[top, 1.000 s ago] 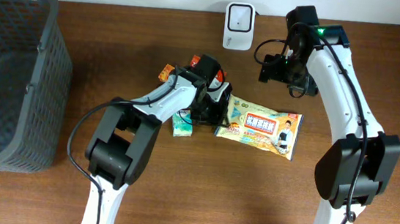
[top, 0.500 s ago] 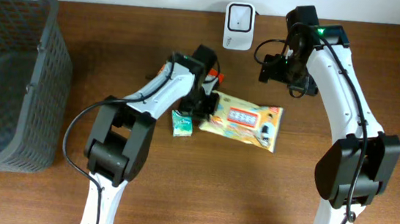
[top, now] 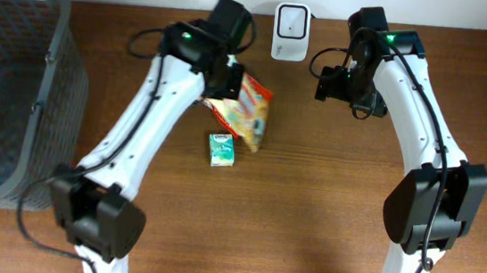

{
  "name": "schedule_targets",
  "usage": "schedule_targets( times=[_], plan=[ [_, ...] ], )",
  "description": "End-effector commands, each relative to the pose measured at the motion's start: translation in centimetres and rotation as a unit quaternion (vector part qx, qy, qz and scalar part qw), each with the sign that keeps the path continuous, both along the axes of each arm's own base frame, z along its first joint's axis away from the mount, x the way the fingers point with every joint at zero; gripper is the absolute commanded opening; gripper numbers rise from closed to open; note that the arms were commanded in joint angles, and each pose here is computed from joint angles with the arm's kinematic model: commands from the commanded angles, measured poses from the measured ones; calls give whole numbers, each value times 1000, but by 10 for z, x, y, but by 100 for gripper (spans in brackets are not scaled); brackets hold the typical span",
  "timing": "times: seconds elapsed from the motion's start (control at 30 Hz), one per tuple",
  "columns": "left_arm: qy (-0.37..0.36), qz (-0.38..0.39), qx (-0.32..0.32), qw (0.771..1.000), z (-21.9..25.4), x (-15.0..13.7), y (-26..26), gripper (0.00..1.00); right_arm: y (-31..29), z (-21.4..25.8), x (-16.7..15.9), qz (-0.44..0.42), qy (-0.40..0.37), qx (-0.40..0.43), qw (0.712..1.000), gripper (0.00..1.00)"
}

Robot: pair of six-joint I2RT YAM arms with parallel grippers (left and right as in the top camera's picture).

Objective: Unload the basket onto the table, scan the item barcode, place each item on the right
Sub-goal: 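Lift and flip the wipes pack over, laying it back side up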

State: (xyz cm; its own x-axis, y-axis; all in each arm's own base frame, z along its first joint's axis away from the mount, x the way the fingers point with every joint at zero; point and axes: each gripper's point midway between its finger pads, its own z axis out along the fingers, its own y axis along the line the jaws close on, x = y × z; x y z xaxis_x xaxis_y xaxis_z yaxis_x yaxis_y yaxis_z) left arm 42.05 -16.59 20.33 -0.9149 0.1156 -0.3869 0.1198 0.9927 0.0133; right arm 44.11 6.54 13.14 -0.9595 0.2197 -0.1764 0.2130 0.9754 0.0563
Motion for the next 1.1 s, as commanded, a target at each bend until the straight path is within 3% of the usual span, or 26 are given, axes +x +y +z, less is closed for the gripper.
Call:
schedule_targets(
  times=[0.0,0.27,0.37,0.63,0.73,0.9,1.07],
  plan=[
    [-86,52,86,991,53,3,47,0,-3,14,4,-8,-20,-4,1000,99],
    [-116,66,149,980,71,1,69,0,-3,14,4,-8,-19,-4,1000,99],
    [-147,93,222,959,86,3,89,0,-3,14,4,-8,-20,-4,1000,99],
    [-190,146,320,917,115,3,123,0,-3,14,4,-8,-20,-4,1000,99],
    [-182,132,286,931,106,6,112,0,-3,14,4,-8,-20,-4,1000,99],
    [-110,57,154,980,59,4,62,0,-3,14,4,-8,-20,-4,1000,99],
    [-36,47,117,991,-1,-1,37,0,-3,14,4,-8,-19,-4,1000,99]
  ],
)
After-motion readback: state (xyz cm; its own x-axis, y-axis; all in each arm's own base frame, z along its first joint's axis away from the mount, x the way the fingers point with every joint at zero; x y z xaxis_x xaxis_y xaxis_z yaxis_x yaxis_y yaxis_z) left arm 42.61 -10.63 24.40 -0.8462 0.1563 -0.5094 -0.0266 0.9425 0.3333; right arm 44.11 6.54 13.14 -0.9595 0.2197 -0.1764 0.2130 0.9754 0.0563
